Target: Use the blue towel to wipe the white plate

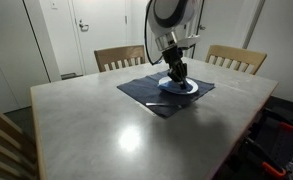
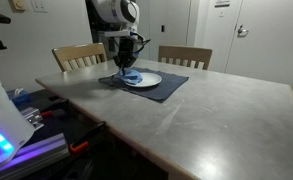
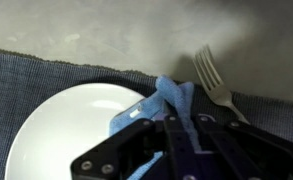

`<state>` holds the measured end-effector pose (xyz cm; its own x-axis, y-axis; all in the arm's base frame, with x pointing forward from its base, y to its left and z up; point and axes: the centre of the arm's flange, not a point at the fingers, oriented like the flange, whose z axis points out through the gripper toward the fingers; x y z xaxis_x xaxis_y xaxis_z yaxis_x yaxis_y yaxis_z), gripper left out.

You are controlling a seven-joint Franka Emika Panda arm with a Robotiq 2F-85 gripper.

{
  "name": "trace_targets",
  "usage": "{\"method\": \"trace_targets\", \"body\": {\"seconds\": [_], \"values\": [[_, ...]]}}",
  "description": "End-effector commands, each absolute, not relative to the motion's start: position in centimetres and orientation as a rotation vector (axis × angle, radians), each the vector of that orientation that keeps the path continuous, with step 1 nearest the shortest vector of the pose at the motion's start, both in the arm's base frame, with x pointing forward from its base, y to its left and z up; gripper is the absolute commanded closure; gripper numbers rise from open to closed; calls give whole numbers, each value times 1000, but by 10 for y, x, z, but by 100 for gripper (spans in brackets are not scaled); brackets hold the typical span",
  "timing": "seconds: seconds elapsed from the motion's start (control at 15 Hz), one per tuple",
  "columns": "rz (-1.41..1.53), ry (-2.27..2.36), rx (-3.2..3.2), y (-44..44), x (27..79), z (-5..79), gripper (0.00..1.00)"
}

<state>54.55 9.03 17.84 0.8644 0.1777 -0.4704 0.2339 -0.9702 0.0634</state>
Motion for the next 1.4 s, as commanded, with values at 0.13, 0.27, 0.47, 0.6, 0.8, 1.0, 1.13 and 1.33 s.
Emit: {"method": "trace_targets", "body": {"seconds": [0.13,0.27,0.47,0.6,0.8,1.0,1.13,1.33], "values": [[-445,289,3001,73,559,169,97],[-366,273,3019,67,567,167,97],[-295,247,3027,57,575,166,97],[-278,220,3019,48,576,165,97],[-280,168,3002,33,573,165,97],[-289,103,2980,19,565,164,97],[-309,60,2963,13,558,161,97],[-353,-12,2904,7,546,160,97]]}}
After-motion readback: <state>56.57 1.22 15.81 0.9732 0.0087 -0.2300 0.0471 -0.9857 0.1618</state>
